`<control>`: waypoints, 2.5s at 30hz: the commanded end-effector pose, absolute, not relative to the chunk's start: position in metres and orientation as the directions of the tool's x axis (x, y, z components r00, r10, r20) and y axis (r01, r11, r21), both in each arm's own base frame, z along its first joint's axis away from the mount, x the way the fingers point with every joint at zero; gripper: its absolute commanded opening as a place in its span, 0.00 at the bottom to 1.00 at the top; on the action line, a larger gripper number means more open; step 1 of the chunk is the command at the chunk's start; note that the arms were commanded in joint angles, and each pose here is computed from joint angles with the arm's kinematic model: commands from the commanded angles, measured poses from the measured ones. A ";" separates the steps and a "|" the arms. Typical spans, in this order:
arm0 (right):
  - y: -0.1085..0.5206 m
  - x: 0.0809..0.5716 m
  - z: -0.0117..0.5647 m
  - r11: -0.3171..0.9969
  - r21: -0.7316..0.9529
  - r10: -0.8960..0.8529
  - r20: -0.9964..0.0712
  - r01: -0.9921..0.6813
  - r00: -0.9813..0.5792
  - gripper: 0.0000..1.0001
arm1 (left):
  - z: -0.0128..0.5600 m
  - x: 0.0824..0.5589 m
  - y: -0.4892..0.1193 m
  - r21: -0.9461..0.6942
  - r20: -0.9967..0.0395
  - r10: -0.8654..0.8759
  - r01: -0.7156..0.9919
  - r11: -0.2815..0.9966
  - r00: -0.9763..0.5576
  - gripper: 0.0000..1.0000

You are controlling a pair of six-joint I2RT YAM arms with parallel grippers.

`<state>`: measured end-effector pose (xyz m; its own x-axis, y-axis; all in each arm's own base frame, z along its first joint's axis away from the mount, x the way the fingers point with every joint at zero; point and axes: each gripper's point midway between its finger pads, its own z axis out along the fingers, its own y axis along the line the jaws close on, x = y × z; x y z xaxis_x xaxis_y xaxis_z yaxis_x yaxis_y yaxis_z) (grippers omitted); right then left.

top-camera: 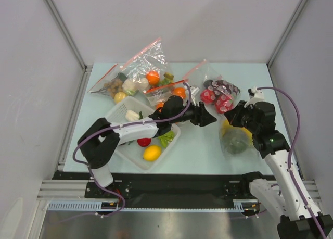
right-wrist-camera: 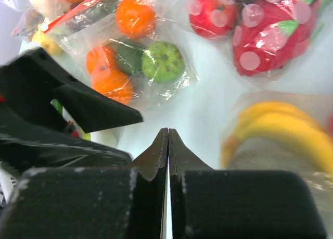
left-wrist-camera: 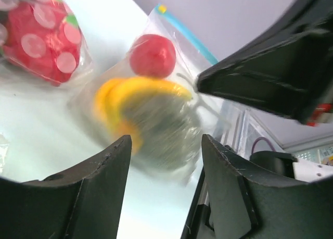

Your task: Open the zip-top bag and remove the fake food

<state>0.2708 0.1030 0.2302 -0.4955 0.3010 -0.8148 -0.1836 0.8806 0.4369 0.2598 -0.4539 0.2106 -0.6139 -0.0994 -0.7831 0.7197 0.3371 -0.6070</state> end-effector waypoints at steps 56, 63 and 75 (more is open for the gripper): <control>0.040 0.292 0.232 0.918 0.392 0.388 -0.856 0.060 -0.343 0.61 | 0.111 0.300 -0.420 -0.574 -0.718 0.021 0.608 0.549 -0.696 0.00; 0.011 0.282 0.209 0.927 0.312 0.373 -0.833 0.210 -0.410 0.68 | 0.115 0.317 -0.407 -0.503 -0.759 0.020 0.605 0.618 -0.651 0.01; 0.000 0.282 0.212 0.897 0.383 0.440 -0.821 0.220 -0.364 0.74 | 0.239 0.296 -0.467 -0.117 -0.976 0.097 0.846 0.520 -0.194 0.76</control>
<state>0.2798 -0.0014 0.1970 -0.4086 0.4329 -0.8035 0.2478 0.8999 0.3589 0.3084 -0.4380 0.1614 -0.4347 0.1283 -0.8914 0.7497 0.5999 -0.2792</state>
